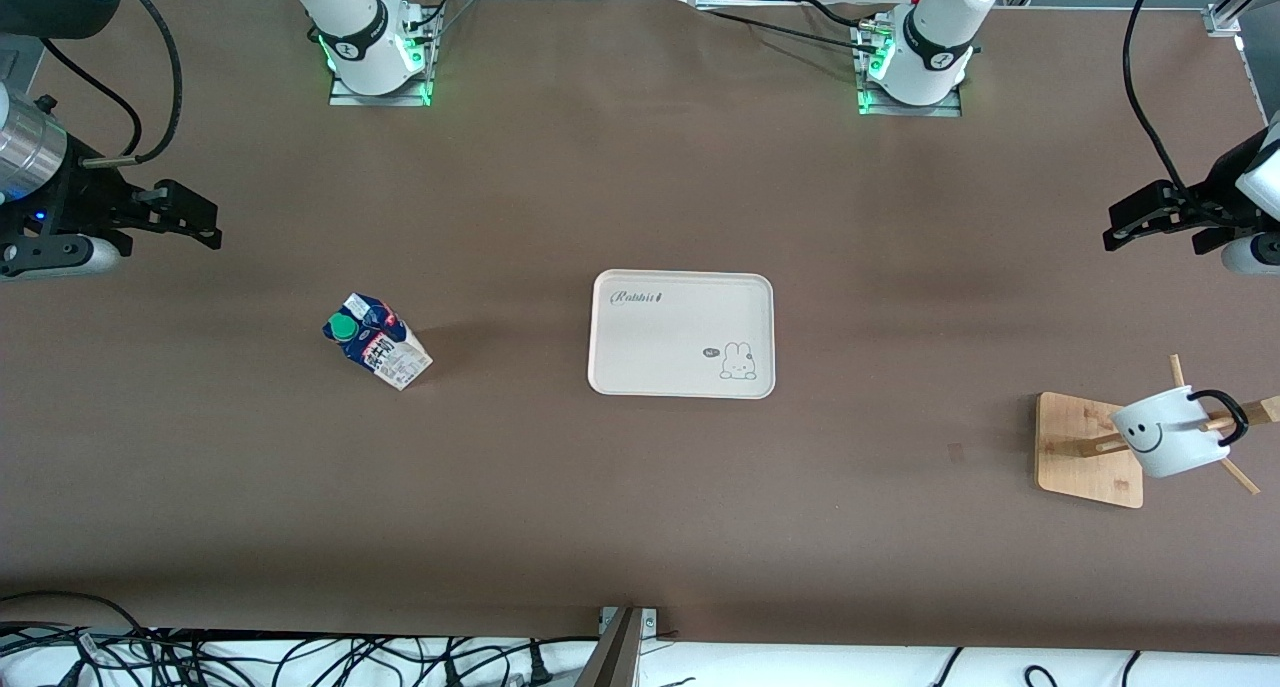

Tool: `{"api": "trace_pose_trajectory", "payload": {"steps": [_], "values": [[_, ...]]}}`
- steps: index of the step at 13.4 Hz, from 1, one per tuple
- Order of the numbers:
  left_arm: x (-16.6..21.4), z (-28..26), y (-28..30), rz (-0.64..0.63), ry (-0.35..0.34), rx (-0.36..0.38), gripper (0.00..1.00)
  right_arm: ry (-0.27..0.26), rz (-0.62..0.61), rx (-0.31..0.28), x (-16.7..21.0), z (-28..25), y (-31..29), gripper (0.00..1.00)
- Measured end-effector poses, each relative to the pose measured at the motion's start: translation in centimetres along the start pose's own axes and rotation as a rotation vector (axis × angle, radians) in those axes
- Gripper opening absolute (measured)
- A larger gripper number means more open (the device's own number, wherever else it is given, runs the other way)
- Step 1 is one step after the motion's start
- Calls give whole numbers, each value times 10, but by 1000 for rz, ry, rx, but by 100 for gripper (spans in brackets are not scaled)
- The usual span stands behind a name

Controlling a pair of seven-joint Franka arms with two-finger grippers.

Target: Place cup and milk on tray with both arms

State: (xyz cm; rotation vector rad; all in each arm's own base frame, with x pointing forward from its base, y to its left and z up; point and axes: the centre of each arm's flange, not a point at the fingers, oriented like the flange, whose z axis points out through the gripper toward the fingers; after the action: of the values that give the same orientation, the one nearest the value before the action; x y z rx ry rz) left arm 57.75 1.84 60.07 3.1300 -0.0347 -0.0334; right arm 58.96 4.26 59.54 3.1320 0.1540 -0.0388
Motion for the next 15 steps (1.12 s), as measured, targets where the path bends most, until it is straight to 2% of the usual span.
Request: {"api": "trace_pose_trajectory", "payload": {"steps": [4, 10, 11, 15], "values": [[0, -2, 0, 0, 3, 0, 100, -1, -4, -25, 0, 0, 1, 100], [0, -4, 0, -2, 7, 0, 100, -8, -6, -16, 8, 13, -3, 100], [0, -4, 0, -3, 7, 0, 100, -18, -6, -20, 13, 22, -4, 100], [0, -3, 0, -4, 6, -1, 100, -121, -17, -37, 45, 104, -17, 100]]}}
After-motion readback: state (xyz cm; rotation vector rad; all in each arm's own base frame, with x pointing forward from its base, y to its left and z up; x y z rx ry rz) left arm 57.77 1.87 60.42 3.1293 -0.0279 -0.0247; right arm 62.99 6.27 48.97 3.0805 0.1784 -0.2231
